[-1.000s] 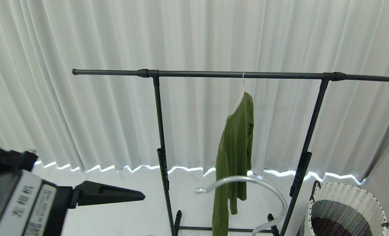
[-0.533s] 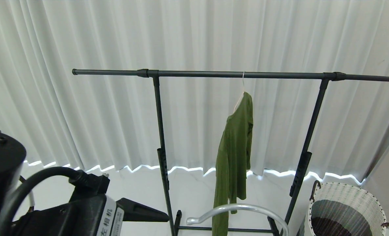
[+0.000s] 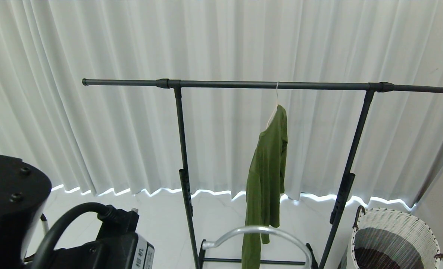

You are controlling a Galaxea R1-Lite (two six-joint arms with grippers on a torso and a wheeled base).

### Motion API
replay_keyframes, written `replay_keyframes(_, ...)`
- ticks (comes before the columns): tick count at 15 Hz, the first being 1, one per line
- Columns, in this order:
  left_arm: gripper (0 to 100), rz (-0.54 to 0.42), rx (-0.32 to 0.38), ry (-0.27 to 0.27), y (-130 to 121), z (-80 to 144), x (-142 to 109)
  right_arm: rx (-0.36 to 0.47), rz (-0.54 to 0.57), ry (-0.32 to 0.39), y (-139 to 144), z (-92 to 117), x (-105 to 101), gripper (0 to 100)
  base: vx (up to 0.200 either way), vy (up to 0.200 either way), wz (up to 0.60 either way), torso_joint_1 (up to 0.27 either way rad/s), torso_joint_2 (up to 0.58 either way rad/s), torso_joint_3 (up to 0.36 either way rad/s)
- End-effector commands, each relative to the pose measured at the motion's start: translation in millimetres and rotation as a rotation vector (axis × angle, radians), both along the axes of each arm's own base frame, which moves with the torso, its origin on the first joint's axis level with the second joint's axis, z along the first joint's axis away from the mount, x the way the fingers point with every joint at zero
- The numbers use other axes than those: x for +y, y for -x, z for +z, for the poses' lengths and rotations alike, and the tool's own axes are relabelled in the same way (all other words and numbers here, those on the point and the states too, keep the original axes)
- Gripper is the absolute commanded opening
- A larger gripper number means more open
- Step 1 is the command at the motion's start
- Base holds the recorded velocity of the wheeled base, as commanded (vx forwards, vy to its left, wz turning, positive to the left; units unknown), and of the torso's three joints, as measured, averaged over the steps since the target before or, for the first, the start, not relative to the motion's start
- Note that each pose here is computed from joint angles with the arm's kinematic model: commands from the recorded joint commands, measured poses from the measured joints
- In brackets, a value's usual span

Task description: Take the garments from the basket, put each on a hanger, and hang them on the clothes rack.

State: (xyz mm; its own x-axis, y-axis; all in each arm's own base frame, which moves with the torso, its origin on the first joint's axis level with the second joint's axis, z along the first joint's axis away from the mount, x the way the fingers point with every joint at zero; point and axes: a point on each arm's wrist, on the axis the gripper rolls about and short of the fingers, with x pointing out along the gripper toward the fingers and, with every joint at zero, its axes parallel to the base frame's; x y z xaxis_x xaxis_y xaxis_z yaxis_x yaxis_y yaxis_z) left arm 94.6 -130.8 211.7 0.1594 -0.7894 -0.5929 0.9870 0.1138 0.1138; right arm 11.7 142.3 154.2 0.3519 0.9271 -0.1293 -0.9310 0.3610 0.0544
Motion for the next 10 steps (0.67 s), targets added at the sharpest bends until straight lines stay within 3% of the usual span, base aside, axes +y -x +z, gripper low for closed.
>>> replay_keyframes(1,0,0.001,0.000,-0.001,-0.3,-0.3,-0.3,0.000,0.001,-0.002,0.1,0.3,-0.2,0,0.000,0.000,0.00,0.000,0.00,0.000)
replay_keyframes(3,0,0.002,0.002,-0.004,-0.9,-0.8,-0.6,-0.002,0.001,0.002,0.1,-0.3,-0.4,0,0.000,0.000,0.00,0.000,0.00,0.000)
replay_keyframes(4,0,0.005,0.000,-0.005,-1.0,-0.9,-0.6,-0.002,0.001,0.000,0.1,0.1,-0.2,100,0.000,0.000,0.00,0.000,0.00,0.000)
replay_keyframes(7,0,0.021,-0.010,-0.014,-0.7,-1.9,0.8,-0.016,-0.012,0.004,-1.3,0.1,-1.0,100,0.000,0.000,0.00,0.000,0.00,0.000)
replay_keyframes(10,0,0.159,-0.074,-0.110,-3.8,-11.5,5.5,-0.025,-0.089,-0.003,-12.1,1.5,-4.8,100,0.000,0.000,0.00,0.000,0.00,0.000)
